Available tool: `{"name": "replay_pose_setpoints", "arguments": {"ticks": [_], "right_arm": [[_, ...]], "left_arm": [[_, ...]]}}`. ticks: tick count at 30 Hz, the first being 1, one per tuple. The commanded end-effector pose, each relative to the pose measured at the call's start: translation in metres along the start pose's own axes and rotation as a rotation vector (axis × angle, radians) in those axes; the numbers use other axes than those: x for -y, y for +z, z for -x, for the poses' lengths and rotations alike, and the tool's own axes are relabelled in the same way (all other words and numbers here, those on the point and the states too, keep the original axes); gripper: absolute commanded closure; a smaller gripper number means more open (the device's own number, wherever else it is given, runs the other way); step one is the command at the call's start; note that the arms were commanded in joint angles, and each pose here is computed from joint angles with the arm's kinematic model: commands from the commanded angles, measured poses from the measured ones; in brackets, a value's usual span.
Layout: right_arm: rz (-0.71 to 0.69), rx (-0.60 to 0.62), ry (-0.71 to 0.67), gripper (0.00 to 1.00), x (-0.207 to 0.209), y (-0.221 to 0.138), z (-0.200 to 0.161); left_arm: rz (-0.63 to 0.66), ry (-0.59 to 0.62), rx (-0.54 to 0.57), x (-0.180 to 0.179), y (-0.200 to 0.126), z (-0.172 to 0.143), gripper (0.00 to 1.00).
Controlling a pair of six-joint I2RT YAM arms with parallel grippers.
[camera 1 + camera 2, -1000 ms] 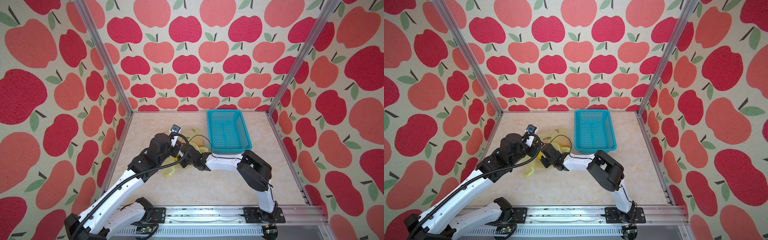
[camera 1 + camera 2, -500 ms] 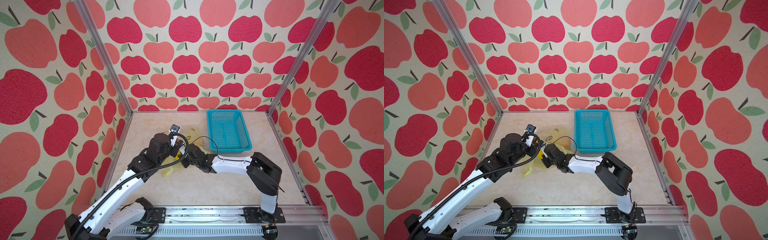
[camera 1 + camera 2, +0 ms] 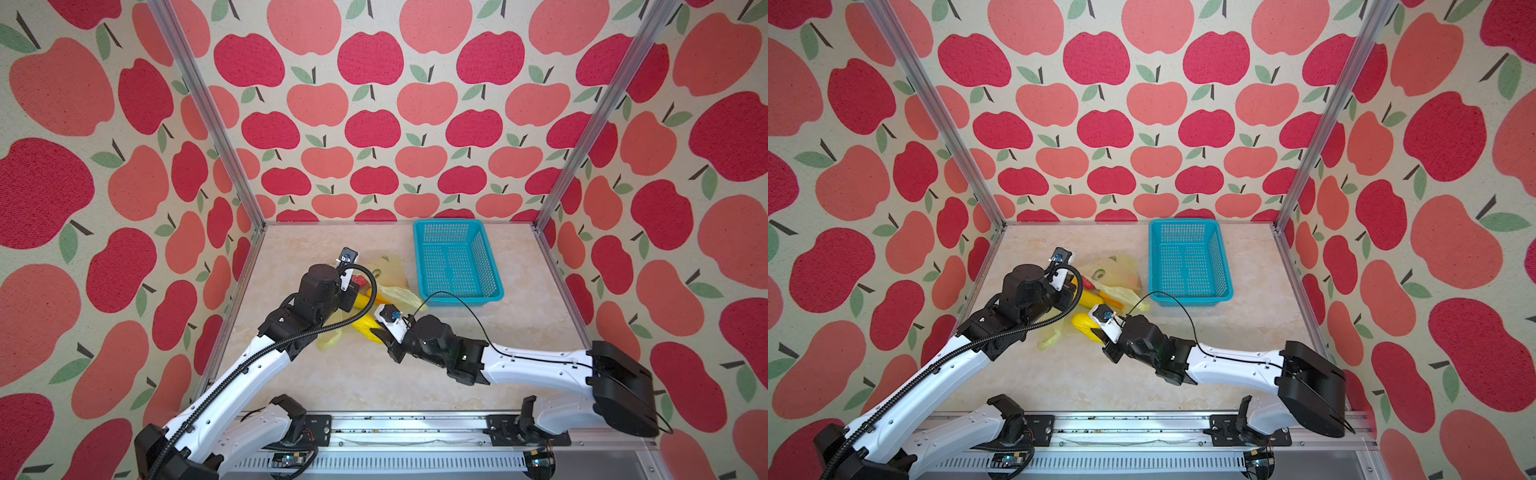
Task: Untie the knot of the plastic bag and take out the fruit
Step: Pick up the fruit from the plastic bag, then place the fruit in the basket.
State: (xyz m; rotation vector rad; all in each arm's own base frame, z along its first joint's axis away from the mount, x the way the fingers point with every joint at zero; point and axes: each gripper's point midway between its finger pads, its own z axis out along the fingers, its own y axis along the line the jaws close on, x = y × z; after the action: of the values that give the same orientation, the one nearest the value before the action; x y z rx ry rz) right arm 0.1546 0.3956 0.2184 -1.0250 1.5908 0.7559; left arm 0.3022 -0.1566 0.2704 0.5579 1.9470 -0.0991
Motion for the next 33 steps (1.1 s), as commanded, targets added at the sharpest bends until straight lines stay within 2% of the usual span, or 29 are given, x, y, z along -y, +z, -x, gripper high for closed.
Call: {"name": "replay_pose_setpoints", "arguments": {"ticks": [1, 5, 8, 11, 14, 17, 19, 21, 27, 33], "right_arm": [[-0.051, 0.152, -0.026, 0.98, 0.013, -0.034, 0.033], [-0.169, 0.245, -0.009, 1.00, 0.042, -0.077, 0.053], [-0.323, 0.264, 0.044, 1.00, 0.086, -0.104, 0.062], [-0.443, 0.245, 0.112, 1.00, 0.122, -0.128, 0.064], [-0.570, 0.195, 0.154, 1.00, 0.151, -0.152, 0.057], [-0.687, 0.153, 0.192, 1.00, 0.176, -0.171, 0.039], [-0.748, 0.135, 0.230, 1.00, 0.191, -0.182, 0.029], [-0.781, 0.120, 0.264, 1.00, 0.203, -0.185, 0.018], [-0.753, -0.001, 0.372, 1.00, 0.227, -0.160, -0.007], [-0.762, -0.096, 0.429, 1.00, 0.252, -0.137, -0.030]], "left_arm": [[-0.021, 0.008, 0.009, 0.004, 0.005, -0.005, 1.00], [-0.017, -0.010, 0.002, 0.002, 0.006, -0.003, 1.00], [-0.033, -0.049, 0.010, 0.001, 0.006, 0.002, 1.00], [-0.063, -0.152, 0.020, 0.004, 0.004, 0.008, 1.00], [-0.019, -0.290, -0.022, -0.007, 0.000, 0.008, 1.00], [-0.054, -0.310, -0.053, -0.001, -0.001, 0.007, 1.00], [-0.107, -0.349, 0.002, 0.006, -0.002, 0.011, 1.00], [-0.114, -0.358, 0.036, 0.008, 0.000, 0.004, 1.00], [-0.142, -0.368, 0.076, 0.010, -0.003, -0.003, 1.00], [-0.158, -0.358, 0.068, 0.014, -0.002, -0.013, 1.00]]}}
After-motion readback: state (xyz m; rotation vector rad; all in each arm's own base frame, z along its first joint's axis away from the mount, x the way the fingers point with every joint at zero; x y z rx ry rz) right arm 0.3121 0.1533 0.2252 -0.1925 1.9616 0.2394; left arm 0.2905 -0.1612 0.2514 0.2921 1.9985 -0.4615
